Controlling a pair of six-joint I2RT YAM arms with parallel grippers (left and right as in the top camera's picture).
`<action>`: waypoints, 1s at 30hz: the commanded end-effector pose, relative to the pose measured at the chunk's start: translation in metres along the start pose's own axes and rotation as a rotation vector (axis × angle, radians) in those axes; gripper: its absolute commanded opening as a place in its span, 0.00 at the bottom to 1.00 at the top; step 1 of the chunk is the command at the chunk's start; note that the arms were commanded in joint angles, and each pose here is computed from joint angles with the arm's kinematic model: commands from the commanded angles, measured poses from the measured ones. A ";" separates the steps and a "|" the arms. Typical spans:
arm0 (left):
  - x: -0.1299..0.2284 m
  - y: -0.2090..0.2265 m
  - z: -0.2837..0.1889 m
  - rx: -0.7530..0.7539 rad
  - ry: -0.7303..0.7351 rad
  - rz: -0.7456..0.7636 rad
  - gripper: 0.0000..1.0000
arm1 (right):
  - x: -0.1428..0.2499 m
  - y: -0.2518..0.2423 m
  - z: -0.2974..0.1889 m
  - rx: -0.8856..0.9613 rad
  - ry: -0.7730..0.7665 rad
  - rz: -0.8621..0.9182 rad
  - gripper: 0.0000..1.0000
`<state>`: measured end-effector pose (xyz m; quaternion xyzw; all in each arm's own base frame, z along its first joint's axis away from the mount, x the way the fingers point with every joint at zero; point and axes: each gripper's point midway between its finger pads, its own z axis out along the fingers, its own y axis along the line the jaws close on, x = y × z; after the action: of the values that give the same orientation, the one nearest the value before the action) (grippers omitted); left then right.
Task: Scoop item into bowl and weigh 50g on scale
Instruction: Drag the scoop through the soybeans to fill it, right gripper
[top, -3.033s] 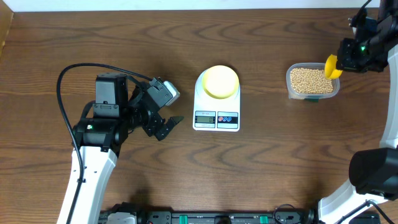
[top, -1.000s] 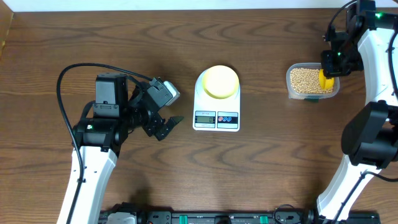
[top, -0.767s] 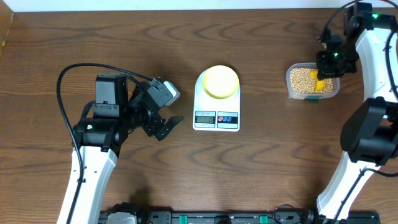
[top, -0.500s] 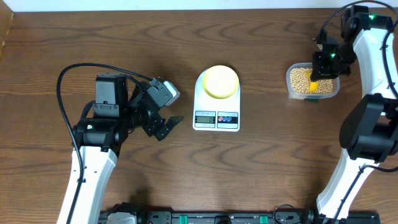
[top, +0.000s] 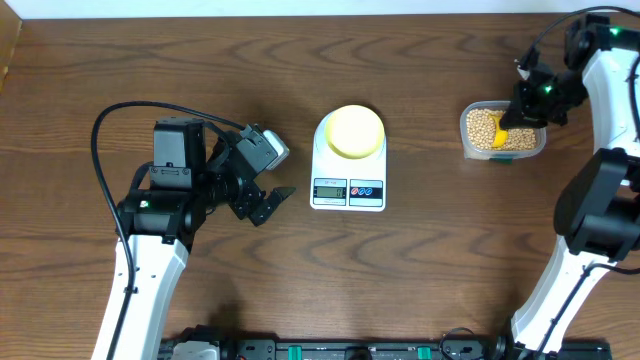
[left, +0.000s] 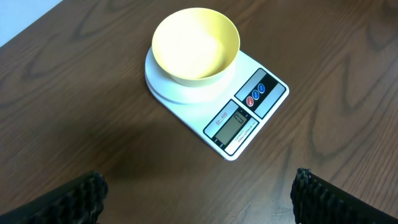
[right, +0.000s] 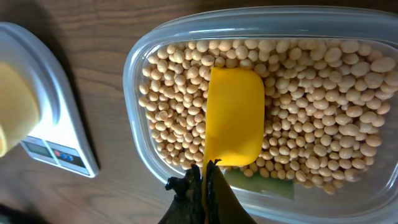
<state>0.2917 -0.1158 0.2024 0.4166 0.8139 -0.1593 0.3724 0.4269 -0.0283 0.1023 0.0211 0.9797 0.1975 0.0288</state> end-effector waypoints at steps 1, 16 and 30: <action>-0.005 0.004 -0.003 -0.013 -0.008 0.009 0.96 | -0.002 0.016 0.002 -0.122 -0.014 -0.011 0.01; -0.005 0.004 -0.003 -0.013 -0.008 0.009 0.96 | -0.001 -0.004 -0.011 -0.219 -0.048 0.054 0.01; -0.005 0.004 -0.003 -0.013 -0.008 0.009 0.96 | 0.003 -0.036 -0.031 -0.445 -0.125 0.176 0.01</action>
<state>0.2917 -0.1158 0.2024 0.4166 0.8139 -0.1593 0.3724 0.4178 -0.0637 0.1033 0.1047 0.9258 0.3612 0.0396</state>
